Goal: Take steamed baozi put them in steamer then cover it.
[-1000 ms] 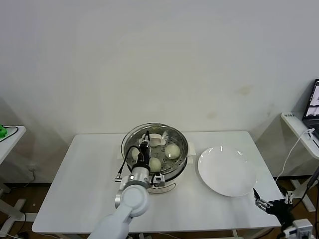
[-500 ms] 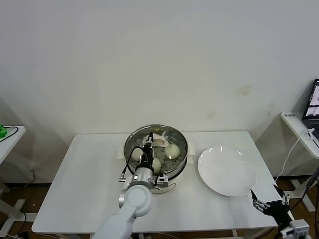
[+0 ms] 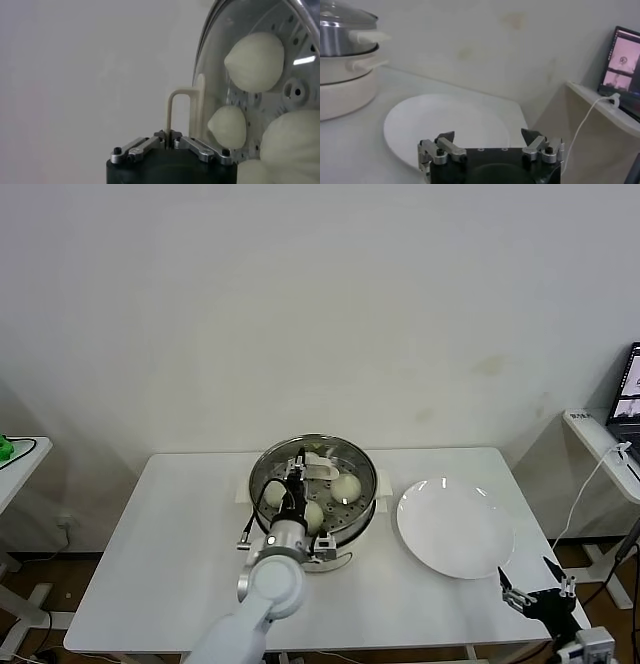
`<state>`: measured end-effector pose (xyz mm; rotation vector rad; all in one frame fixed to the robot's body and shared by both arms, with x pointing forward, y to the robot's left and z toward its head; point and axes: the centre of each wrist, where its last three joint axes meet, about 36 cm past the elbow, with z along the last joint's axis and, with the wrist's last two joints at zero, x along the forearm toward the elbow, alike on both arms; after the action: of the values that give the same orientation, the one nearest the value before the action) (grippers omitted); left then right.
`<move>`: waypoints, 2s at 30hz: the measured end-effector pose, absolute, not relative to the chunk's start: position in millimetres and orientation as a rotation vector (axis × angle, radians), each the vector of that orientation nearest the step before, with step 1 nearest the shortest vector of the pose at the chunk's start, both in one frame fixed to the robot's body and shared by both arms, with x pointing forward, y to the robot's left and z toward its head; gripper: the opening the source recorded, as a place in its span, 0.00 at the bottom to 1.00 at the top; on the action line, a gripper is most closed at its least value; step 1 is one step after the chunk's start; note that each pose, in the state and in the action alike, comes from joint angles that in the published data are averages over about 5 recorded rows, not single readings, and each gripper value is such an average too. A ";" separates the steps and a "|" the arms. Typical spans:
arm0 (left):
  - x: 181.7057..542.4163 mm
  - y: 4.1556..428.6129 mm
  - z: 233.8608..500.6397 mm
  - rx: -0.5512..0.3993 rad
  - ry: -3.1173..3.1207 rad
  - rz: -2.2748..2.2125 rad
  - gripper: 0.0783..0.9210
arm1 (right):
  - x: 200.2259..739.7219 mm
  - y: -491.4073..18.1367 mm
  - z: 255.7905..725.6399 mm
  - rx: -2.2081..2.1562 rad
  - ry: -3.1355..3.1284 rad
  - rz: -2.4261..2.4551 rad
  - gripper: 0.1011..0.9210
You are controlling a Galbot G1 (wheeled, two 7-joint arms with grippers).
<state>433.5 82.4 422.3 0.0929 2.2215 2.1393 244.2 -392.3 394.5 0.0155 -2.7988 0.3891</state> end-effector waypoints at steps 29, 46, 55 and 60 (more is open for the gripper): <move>338.4 163.5 460.9 0.132 2.459 1.770 0.88 | 230.9 -407.1 384.6 -0.021 -2.841 0.392 0.88; 287.2 266.0 388.5 0.091 2.936 0.714 0.88 | 239.5 -377.9 364.4 0.057 -3.005 0.242 0.88; 257.3 283.5 367.4 -0.128 3.012 0.409 0.88 | 241.5 -361.2 357.1 0.099 -3.065 0.173 0.88; 248.4 283.6 360.0 -0.203 3.053 0.318 0.88 | 244.8 -351.3 357.2 0.106 -3.094 0.143 0.88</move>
<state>248.4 283.6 360.0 -0.2027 3.0531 0.3177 244.8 -351.3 357.2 0.1058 -3.0945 0.1429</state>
